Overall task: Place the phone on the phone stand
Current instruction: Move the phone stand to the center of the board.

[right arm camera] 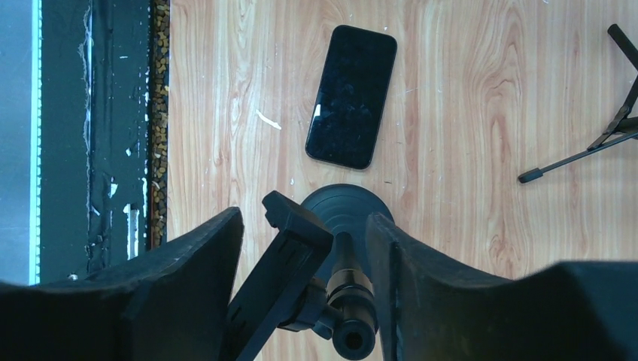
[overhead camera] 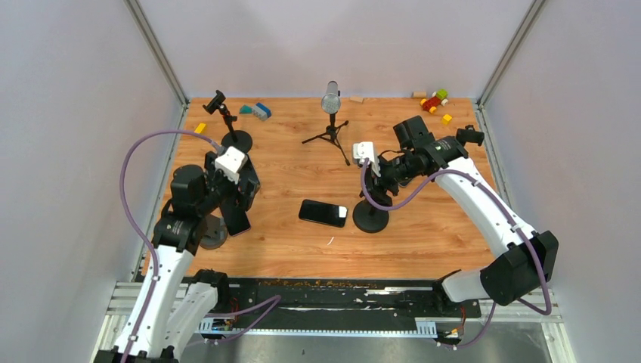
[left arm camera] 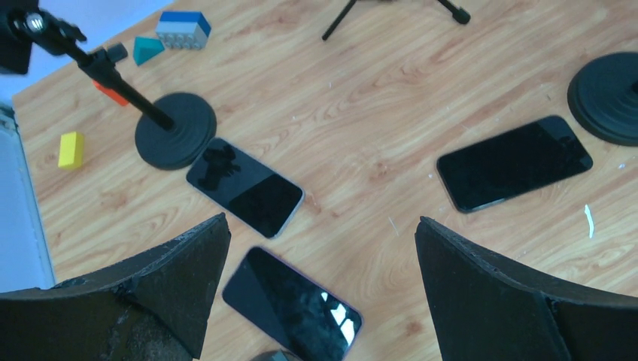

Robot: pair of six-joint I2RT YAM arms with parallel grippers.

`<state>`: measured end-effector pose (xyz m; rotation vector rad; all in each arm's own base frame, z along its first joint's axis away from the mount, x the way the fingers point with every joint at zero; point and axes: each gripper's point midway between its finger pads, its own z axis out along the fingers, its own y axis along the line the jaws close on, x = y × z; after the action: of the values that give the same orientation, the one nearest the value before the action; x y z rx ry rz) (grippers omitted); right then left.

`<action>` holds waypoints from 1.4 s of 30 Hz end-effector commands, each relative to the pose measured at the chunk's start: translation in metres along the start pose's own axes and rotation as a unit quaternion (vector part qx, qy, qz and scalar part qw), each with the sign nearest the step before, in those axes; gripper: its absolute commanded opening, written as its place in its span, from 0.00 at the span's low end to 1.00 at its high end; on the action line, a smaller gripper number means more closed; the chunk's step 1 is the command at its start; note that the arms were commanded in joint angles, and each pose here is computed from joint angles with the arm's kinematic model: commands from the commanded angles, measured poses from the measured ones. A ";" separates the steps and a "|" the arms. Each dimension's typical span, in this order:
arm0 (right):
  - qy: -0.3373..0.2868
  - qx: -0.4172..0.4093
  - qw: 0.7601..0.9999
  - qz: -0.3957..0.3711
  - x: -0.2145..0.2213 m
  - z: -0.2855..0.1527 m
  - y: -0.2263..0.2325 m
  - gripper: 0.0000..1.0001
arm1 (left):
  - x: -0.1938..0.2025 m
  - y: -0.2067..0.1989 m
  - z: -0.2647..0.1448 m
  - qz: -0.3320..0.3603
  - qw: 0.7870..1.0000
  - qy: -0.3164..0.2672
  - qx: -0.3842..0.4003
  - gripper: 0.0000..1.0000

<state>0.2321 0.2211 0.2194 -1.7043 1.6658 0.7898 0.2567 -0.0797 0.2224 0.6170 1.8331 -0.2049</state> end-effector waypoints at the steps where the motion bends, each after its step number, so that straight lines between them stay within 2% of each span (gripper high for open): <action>1: -0.016 0.013 0.999 -0.034 -0.011 -0.005 -0.002 0.68 | -0.048 0.011 0.006 0.015 0.999 -0.047 0.005 1.00; 6: -0.033 0.036 0.998 -0.041 -0.028 -0.018 -0.003 0.83 | -0.063 0.014 0.025 0.003 0.998 -0.054 0.022 1.00; 11: -0.031 0.071 0.996 -0.041 -0.038 -0.034 -0.005 0.86 | -0.057 0.011 0.048 0.024 0.998 -0.040 0.042 1.00; 19: 0.003 0.152 0.988 0.013 -0.015 -0.046 -0.010 0.85 | -0.020 -0.027 0.077 0.116 0.988 0.013 0.097 1.00; 26: 0.022 0.182 0.982 0.051 0.005 -0.051 0.000 0.83 | -0.019 -0.051 0.081 0.099 0.988 -0.001 0.122 1.00; 34: 0.071 0.234 0.967 0.077 0.027 -0.063 -0.009 0.77 | -0.018 -0.055 0.074 0.099 0.988 -0.007 0.122 1.00; 42: 0.110 0.232 0.964 0.074 0.035 -0.074 -0.004 0.70 | -0.020 -0.056 0.068 0.101 0.987 -0.017 0.120 1.00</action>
<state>0.2347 0.1546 0.2316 -1.3763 1.9413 0.3320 0.2888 -0.1599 0.1943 0.9730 1.7692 -0.3040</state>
